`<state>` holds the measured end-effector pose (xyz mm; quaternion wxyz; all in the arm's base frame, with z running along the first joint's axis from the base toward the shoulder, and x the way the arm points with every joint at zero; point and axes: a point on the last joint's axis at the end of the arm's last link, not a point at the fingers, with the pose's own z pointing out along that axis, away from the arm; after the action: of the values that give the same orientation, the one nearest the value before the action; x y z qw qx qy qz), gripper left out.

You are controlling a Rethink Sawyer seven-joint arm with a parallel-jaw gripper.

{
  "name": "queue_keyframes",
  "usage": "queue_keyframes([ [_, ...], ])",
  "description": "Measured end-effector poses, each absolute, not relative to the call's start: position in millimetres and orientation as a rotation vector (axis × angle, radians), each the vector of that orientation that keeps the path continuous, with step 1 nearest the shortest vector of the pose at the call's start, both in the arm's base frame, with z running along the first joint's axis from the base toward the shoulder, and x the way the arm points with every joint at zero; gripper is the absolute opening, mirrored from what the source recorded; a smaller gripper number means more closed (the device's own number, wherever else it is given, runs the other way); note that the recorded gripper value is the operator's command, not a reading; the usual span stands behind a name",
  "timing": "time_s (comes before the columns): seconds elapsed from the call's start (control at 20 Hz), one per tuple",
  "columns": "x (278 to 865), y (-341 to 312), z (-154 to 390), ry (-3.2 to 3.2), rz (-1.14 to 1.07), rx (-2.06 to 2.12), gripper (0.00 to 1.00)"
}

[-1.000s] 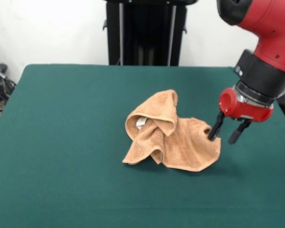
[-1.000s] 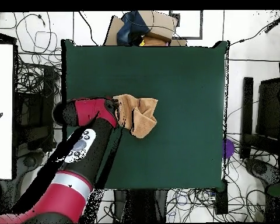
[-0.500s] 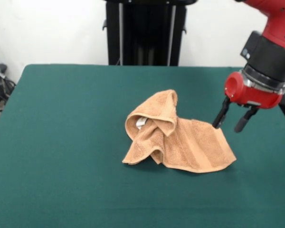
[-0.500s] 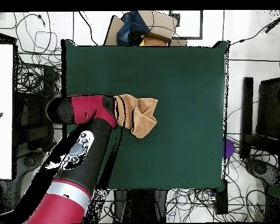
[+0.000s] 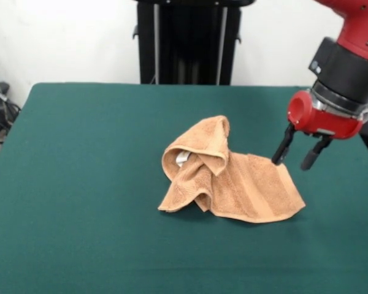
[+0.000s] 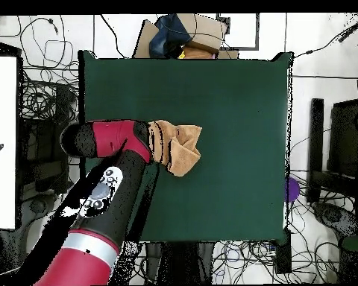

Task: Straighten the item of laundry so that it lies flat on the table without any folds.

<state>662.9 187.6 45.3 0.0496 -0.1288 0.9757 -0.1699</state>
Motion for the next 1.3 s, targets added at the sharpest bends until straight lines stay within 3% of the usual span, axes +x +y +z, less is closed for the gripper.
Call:
queue_keyframes([
  [0.7, 674, 143, 19, 2.919, -0.420, -0.263, 1.00],
  [1.3, 661, 158, 1, 2.943, -0.325, -0.197, 1.00],
])
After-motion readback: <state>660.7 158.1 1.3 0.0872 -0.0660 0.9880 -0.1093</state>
